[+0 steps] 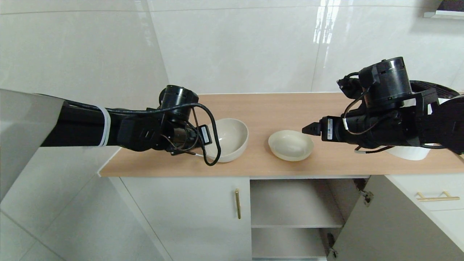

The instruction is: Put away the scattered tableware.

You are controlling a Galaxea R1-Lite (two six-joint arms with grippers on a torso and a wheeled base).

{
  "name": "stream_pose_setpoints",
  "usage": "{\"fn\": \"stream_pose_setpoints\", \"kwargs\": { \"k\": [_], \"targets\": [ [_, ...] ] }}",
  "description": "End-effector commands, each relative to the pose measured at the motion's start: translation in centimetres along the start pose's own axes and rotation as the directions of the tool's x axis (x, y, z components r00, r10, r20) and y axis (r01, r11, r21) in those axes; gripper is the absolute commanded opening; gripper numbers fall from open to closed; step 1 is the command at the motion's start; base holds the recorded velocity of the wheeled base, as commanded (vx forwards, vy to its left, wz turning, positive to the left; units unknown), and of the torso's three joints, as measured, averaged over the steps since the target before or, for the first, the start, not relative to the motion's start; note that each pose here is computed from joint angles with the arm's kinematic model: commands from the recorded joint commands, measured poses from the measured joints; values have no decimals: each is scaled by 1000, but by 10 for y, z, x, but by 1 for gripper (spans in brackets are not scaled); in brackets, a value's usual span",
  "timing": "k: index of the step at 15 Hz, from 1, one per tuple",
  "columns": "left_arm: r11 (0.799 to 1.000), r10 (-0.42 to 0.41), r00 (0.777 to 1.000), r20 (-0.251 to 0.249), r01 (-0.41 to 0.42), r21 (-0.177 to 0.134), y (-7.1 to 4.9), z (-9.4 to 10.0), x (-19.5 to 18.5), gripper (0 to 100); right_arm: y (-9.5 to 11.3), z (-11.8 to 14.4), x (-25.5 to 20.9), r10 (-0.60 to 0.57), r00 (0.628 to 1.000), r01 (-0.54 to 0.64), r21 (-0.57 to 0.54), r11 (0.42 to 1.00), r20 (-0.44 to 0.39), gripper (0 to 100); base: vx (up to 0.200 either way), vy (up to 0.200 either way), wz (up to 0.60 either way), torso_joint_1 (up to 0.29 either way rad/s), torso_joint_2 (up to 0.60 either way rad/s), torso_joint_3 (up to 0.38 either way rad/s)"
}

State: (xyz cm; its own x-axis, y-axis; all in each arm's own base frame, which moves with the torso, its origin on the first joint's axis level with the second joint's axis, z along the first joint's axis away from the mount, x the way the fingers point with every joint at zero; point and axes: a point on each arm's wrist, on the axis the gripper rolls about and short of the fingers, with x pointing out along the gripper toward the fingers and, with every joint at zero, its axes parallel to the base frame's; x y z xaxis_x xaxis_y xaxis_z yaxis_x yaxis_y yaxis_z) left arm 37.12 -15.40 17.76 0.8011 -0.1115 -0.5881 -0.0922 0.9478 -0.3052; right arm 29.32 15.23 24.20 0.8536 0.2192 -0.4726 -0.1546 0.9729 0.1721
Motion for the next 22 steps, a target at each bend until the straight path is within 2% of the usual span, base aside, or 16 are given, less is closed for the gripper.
{"fn": "stream_pose_setpoints", "kwargs": {
  "k": [1, 3, 4, 7, 8, 11, 15, 22],
  "targets": [
    [999, -47, 996, 79, 48, -19, 2, 18, -48, 0, 0, 2, -2, 2, 1000, -2, 2, 1000, 7, 100, 0, 0, 0, 0, 0, 0],
    [995, -91, 987, 132, 95, -21, 8, 25, -92, 0, 1, 1, 2, 1, 1000, -1, 0, 1000, 1, 100, 0, 0, 0, 0, 0, 0],
    [990, -139, 981, 136, 141, -8, 13, 24, -114, 0, 1, -1, 8, -6, 1000, 6, -1, 1000, -9, 100, 0, 0, 0, 0, 0, 0],
    [954, -301, 948, 105, 298, 37, 22, 20, -154, 0, 2, -5, 29, -108, 994, 108, -9, 994, -12, 100, 0, 0, 0, 0, 0, 0],
    [948, -319, 942, 99, 316, 44, 23, 19, -158, 0, 2, -7, 37, -135, 991, 135, -14, 991, -16, 100, 0, 0, 0, 0, 0, 0],
    [945, -328, 940, 99, 324, 51, 24, 19, -161, 0, 1, -16, 67, -203, 978, 202, -28, 979, -41, 100, 0, 0, 0, 0, 0, 0],
    [944, -328, 939, 100, 325, 51, 25, 18, -163, 0, -6, -21, 97, -246, 967, 249, 35, 968, -63, 100, 0, 0, 0, 0, 0, 0],
    [945, -326, 941, 95, 322, 51, 25, 17, -161, 0, -15, -22, 108, -258, 963, 262, 48, 964, -76, 100, 0, 0, 0, 0, 0, 0]
  ]
}}
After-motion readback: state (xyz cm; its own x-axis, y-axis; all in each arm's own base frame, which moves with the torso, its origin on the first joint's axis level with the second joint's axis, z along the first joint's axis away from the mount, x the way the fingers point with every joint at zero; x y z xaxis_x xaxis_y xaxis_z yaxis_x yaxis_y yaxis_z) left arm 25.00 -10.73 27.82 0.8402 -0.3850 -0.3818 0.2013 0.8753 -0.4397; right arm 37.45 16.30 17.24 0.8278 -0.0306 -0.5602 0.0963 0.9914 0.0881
